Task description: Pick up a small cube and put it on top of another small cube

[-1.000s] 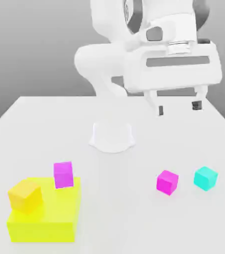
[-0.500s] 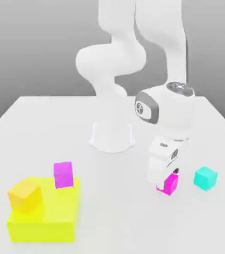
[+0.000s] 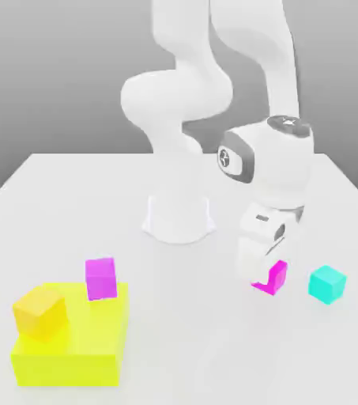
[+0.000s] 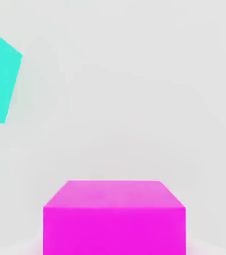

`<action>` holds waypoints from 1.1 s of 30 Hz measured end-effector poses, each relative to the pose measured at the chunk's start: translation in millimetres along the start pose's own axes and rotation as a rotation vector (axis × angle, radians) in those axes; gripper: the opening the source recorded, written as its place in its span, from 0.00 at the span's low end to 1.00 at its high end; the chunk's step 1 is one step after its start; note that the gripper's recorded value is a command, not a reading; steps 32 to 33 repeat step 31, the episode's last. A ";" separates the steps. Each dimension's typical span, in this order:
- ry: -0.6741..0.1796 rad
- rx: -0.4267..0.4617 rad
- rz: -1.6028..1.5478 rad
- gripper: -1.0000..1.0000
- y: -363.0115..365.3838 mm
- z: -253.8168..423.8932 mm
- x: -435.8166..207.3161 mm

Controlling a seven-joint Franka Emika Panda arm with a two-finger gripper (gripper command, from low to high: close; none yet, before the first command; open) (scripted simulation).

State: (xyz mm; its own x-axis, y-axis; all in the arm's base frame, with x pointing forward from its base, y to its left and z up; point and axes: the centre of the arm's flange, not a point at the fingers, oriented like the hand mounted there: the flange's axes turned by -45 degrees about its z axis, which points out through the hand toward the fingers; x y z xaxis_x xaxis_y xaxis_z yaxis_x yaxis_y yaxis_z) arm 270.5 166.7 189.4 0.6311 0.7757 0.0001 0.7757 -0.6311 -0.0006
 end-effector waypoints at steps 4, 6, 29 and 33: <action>0.006 -0.001 0.029 0.00 57.1 -21.3 3.7; 0.009 -0.001 0.048 0.00 92.3 -32.2 0.3; 0.003 0.003 0.226 1.00 346.1 -69.8 -204.4; 0.003 0.003 0.226 1.00 346.1 -69.8 -204.3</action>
